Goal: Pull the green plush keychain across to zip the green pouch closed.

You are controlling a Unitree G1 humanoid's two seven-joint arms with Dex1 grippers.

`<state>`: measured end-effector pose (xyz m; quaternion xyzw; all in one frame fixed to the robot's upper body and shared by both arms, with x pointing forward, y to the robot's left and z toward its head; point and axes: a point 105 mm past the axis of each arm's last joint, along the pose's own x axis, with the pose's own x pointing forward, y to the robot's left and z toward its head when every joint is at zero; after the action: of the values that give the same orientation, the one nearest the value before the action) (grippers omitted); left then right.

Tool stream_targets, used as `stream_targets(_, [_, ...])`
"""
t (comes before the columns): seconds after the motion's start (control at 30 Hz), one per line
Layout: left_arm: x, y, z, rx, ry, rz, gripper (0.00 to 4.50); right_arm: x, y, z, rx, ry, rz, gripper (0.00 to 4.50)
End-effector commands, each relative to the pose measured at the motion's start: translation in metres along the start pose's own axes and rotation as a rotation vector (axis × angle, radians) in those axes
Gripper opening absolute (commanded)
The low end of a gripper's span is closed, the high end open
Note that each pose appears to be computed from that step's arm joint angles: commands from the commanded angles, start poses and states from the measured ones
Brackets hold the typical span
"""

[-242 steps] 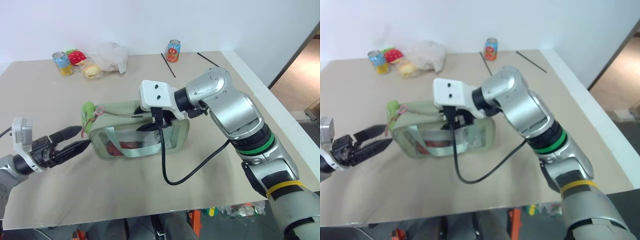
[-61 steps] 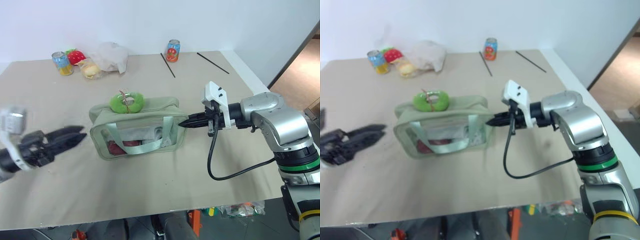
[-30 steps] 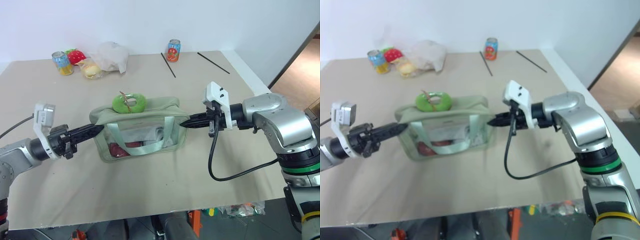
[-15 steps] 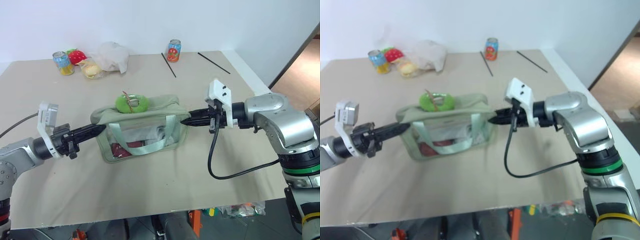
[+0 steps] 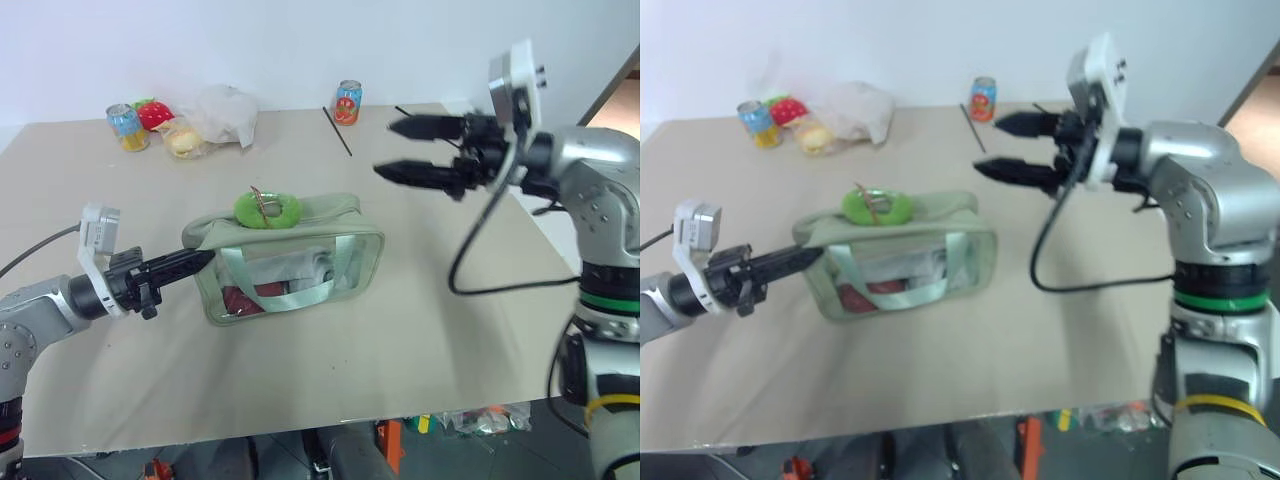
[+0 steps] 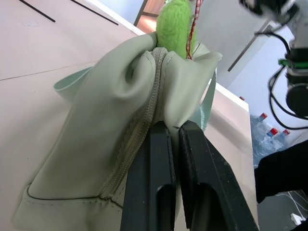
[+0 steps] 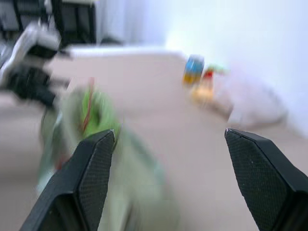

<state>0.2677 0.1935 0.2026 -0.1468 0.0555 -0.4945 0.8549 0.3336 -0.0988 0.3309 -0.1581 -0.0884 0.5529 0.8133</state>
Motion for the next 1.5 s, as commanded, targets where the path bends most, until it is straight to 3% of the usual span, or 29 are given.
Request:
stream_targets(0.03, [0.005,-0.005,0.003,0.028,0.0,-0.028,0.0,0.028,0.011,0.011,-0.09,0.006,0.068,3.79])
stream_targets(0.3, [0.007,-0.007,0.004,0.033,-0.003,-0.036,0.0,0.068,0.036,0.002,-0.159,0.045,0.233,3.79])
stream_targets(0.53, [0.006,-0.009,0.003,0.034,-0.007,-0.035,0.0,0.084,0.037,-0.017,-0.206,0.12,0.266,3.79])
stream_targets(0.57, [0.006,-0.01,0.002,0.035,-0.007,-0.034,0.0,0.085,0.036,-0.019,-0.211,0.131,0.265,3.27])
stream_targets(0.77, [0.006,-0.011,0.002,0.034,-0.015,-0.033,0.0,0.088,0.034,-0.024,-0.214,0.147,0.271,1.16])
stream_targets(0.9, [0.006,-0.011,0.002,0.033,-0.019,-0.029,0.0,0.087,0.033,-0.026,-0.213,0.154,0.276,0.04])
stream_targets(1.23, [0.008,-0.009,0.0,0.022,-0.024,-0.027,0.0,0.078,0.022,-0.021,-0.212,0.144,0.236,0.04])
stream_targets(1.5, [0.012,-0.009,-0.003,0.014,-0.021,-0.045,0.0,0.023,-0.035,0.029,-0.232,0.073,-0.018,0.04])
